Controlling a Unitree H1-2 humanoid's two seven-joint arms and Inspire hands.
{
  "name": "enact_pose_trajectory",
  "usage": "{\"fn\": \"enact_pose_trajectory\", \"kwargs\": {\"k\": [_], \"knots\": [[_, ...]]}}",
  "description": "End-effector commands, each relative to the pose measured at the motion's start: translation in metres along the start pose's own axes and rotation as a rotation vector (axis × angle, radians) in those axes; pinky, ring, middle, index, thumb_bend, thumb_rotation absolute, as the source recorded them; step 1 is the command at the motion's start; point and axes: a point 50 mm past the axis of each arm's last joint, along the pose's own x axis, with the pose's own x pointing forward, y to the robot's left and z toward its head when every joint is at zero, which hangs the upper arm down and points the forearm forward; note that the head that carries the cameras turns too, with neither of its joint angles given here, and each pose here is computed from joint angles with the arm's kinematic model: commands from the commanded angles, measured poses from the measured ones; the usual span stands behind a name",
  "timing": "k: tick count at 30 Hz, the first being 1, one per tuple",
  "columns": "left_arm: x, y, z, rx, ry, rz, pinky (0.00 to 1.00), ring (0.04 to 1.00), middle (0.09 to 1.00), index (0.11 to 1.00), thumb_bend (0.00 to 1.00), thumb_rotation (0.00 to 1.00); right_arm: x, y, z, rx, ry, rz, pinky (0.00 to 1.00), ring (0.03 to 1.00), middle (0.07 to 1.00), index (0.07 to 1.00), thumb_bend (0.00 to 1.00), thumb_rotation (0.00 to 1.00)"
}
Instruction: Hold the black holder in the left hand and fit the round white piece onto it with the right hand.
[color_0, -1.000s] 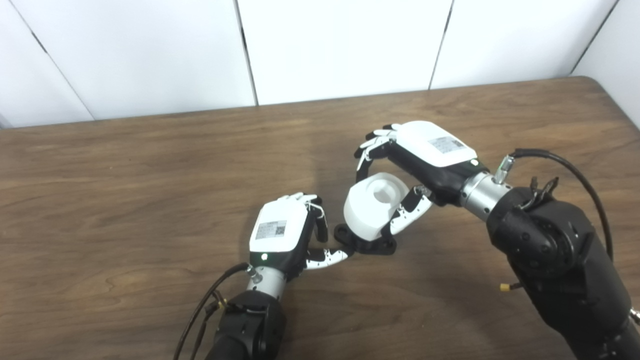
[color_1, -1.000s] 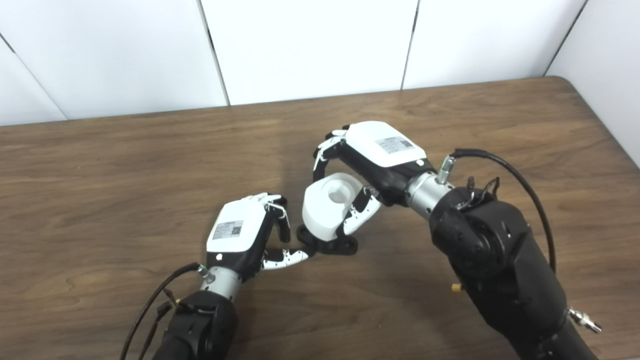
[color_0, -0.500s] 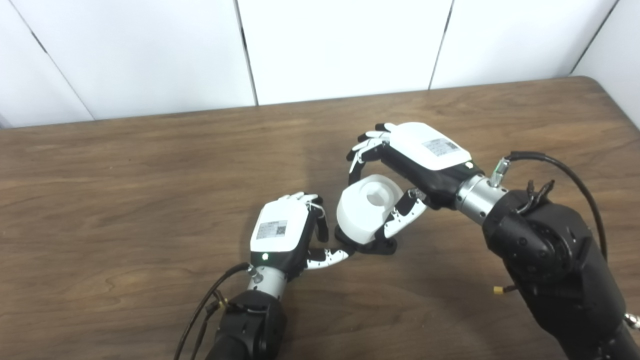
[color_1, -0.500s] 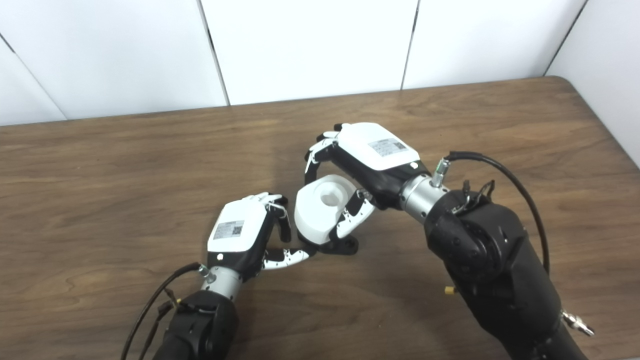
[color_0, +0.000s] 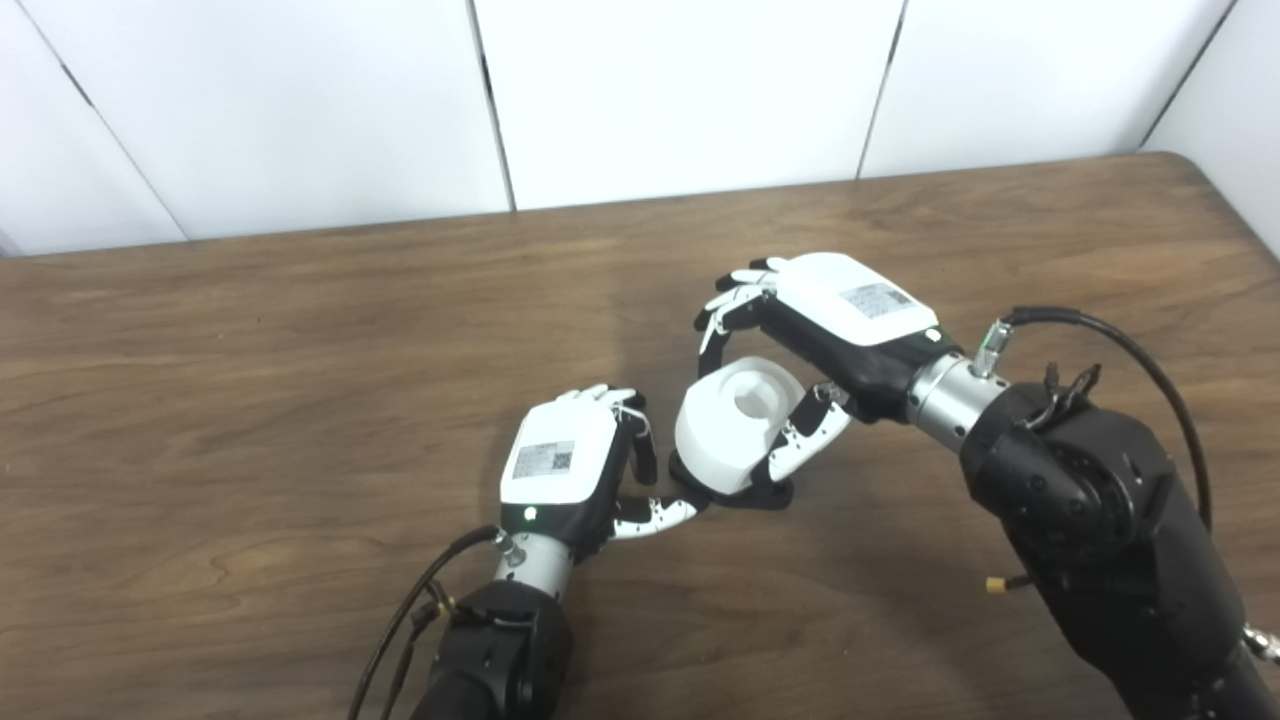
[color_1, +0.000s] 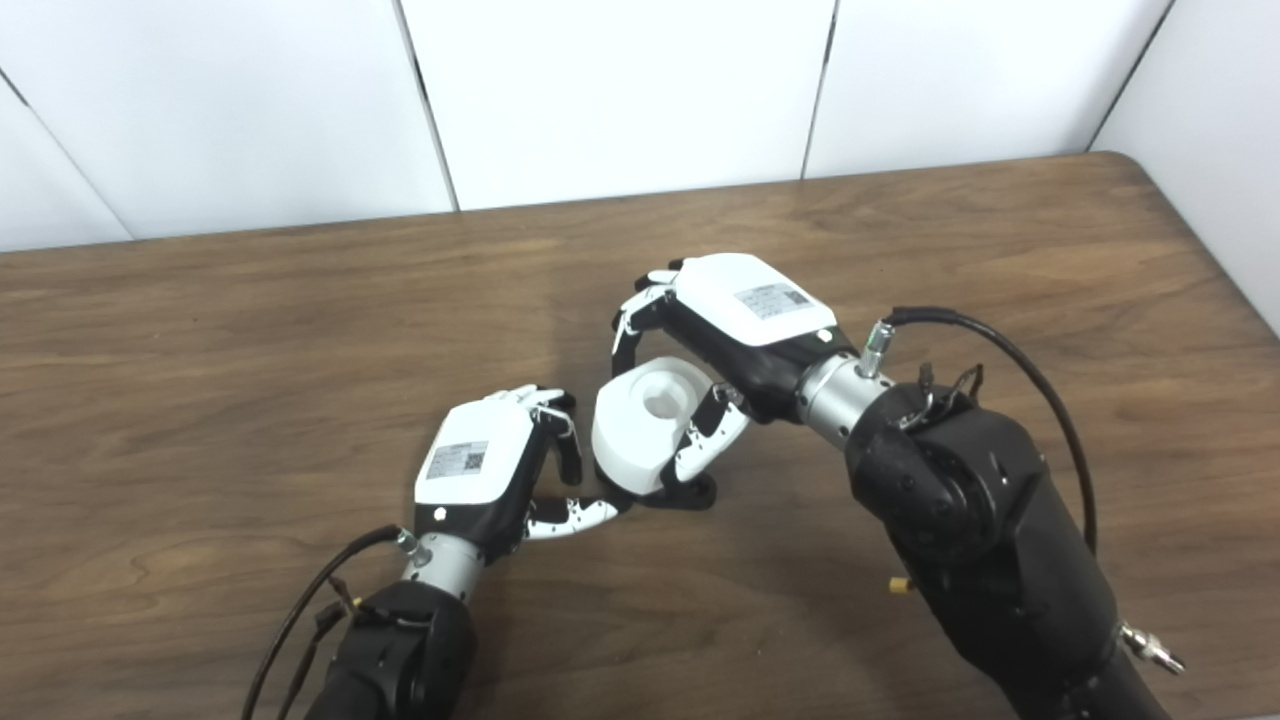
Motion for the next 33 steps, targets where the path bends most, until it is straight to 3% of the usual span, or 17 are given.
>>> {"fn": "enact_pose_trajectory", "kwargs": {"k": [1, 13, 14, 15, 18, 25, 33], "knots": [[-0.0176, -0.0436, -0.0178, 0.029, 0.083, -0.239, 0.84, 0.852, 0.804, 0.494, 0.51, 0.06, 0.0007, -0.0121, 0.0030, -0.037, -0.029, -0.056, 0.96, 0.909, 0.789, 0.483, 0.52, 0.14], [-0.0218, -0.0390, -0.0173, 0.028, 0.104, -0.210, 0.84, 0.847, 0.801, 0.498, 0.51, 0.07, -0.0034, -0.0171, -0.0015, -0.050, -0.013, -0.059, 0.96, 0.914, 0.790, 0.483, 0.52, 0.14], [-0.0219, -0.0387, -0.0171, 0.030, 0.106, -0.207, 0.84, 0.846, 0.803, 0.540, 0.56, 0.10, -0.0036, -0.0167, -0.0012, -0.049, -0.013, -0.058, 0.96, 0.912, 0.789, 0.483, 0.52, 0.14], [-0.0221, -0.0383, -0.0167, 0.028, 0.109, -0.201, 0.84, 0.846, 0.805, 0.663, 0.68, 0.17, -0.0038, -0.0161, -0.0009, -0.047, -0.012, -0.056, 0.96, 0.912, 0.789, 0.483, 0.52, 0.14], [-0.0224, -0.0376, -0.0159, 0.017, 0.117, -0.188, 0.84, 0.848, 0.812, 0.730, 0.75, 0.20, -0.0037, -0.0139, -0.0004, -0.038, -0.010, -0.048, 0.96, 0.914, 0.791, 0.483, 0.52, 0.14], [-0.0229, -0.0378, -0.0141, -0.020, 0.125, -0.114, 0.82, 0.850, 0.863, 0.792, 0.86, 0.18, -0.0021, -0.0125, -0.0021, -0.036, -0.011, -0.047, 0.95, 0.914, 0.791, 0.483, 0.52, 0.14], [-0.0228, -0.0361, -0.0125, -0.095, 0.124, -0.058, 0.87, 0.926, 0.953, 0.837, 0.97, 0.20, -0.0018, -0.0117, -0.0025, -0.034, -0.004, -0.047, 0.95, 0.915, 0.789, 0.483, 0.52, 0.14]]}}
